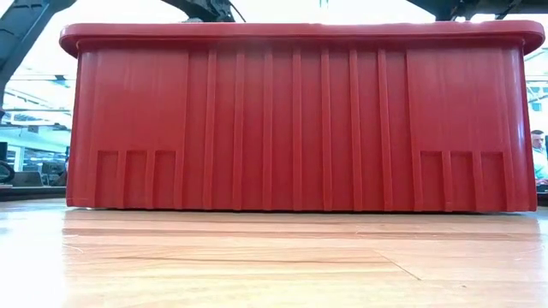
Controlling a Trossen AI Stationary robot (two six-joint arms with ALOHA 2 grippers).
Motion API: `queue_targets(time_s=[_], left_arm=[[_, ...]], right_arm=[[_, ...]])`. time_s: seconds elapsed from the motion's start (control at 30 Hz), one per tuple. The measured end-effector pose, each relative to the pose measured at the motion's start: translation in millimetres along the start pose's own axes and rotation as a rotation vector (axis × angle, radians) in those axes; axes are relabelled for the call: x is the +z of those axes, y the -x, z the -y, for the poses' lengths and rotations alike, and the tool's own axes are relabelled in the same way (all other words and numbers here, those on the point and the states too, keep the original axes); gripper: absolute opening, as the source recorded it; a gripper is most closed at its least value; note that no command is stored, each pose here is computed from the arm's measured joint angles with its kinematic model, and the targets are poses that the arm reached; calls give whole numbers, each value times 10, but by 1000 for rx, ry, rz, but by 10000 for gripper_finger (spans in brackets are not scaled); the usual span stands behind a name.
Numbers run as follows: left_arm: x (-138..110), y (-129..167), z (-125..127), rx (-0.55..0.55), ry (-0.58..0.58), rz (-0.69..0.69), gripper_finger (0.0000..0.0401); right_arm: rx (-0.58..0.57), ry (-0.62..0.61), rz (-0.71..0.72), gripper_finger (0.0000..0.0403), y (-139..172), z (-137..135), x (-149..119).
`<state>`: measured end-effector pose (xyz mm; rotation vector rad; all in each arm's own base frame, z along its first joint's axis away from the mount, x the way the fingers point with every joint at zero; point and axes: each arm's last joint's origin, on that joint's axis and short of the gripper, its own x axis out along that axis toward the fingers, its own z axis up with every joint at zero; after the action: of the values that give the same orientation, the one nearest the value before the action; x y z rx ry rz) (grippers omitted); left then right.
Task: Pick and place slides into bin
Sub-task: Put the black slides into the red bin
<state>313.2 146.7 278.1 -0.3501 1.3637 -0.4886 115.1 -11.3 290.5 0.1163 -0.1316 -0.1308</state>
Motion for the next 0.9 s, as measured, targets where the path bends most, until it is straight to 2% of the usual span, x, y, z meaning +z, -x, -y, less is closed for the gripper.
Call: queue_targets(time_s=[0.33,0.57,0.9], left_arm=[[102,-167,-203,-65,44,39,1],[171,-178,-242,22,-15,66,2],[212,-200,-293,21,-8,102,3]], right_arm=[[3,0,0,0,0,-1,-1],[3,0,0,0,0,-1,0],[6,0,-1,0,0,-2,0]])
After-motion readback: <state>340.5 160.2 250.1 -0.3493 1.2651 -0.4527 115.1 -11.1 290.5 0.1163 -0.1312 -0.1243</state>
